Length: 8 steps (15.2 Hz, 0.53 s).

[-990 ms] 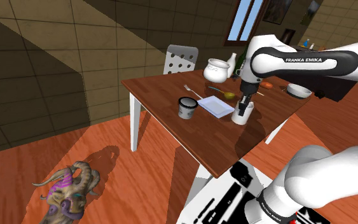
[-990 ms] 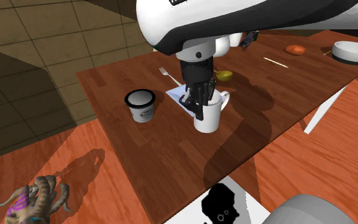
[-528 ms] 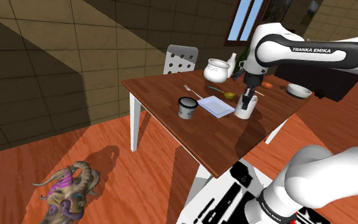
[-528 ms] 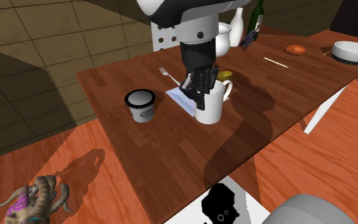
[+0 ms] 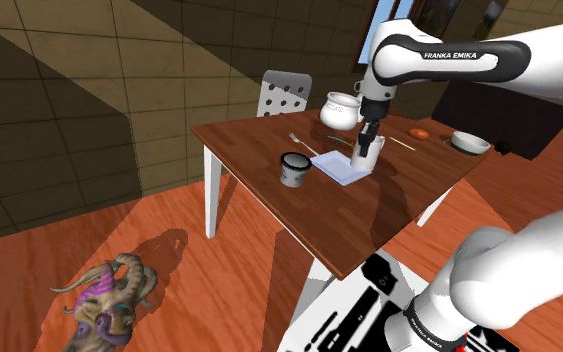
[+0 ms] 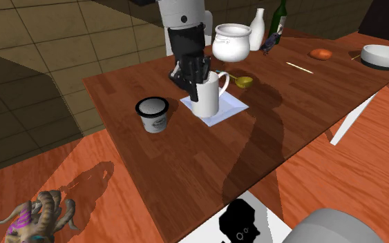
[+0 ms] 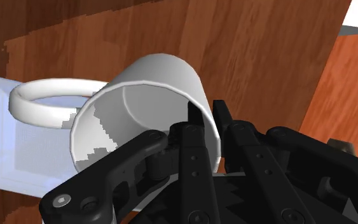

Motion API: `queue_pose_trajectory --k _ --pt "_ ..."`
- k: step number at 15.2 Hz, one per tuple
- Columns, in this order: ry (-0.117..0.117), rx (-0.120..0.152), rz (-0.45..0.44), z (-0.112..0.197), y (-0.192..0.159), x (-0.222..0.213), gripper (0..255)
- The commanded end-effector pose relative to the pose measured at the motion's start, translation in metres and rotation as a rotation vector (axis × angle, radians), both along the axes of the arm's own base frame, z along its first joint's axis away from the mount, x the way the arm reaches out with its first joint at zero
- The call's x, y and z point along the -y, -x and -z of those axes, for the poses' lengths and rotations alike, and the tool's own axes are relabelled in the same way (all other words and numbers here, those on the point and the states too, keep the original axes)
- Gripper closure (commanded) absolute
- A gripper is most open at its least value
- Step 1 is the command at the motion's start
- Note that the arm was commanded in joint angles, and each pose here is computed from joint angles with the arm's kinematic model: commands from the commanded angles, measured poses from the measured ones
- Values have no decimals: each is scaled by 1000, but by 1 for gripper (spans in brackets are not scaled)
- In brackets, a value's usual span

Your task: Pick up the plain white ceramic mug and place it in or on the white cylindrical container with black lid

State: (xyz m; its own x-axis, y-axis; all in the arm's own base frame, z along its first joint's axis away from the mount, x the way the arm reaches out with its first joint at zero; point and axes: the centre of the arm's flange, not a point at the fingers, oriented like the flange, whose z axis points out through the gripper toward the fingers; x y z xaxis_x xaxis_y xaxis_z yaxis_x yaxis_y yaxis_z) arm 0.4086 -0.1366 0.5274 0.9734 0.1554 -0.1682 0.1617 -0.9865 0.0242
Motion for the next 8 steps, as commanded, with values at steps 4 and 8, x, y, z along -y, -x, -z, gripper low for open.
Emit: queue_pose_trajectory --k 4,8 --pt "0 0 0 -3 -67 -9 255" --pt "0 0 0 -7 -119 -18 255"
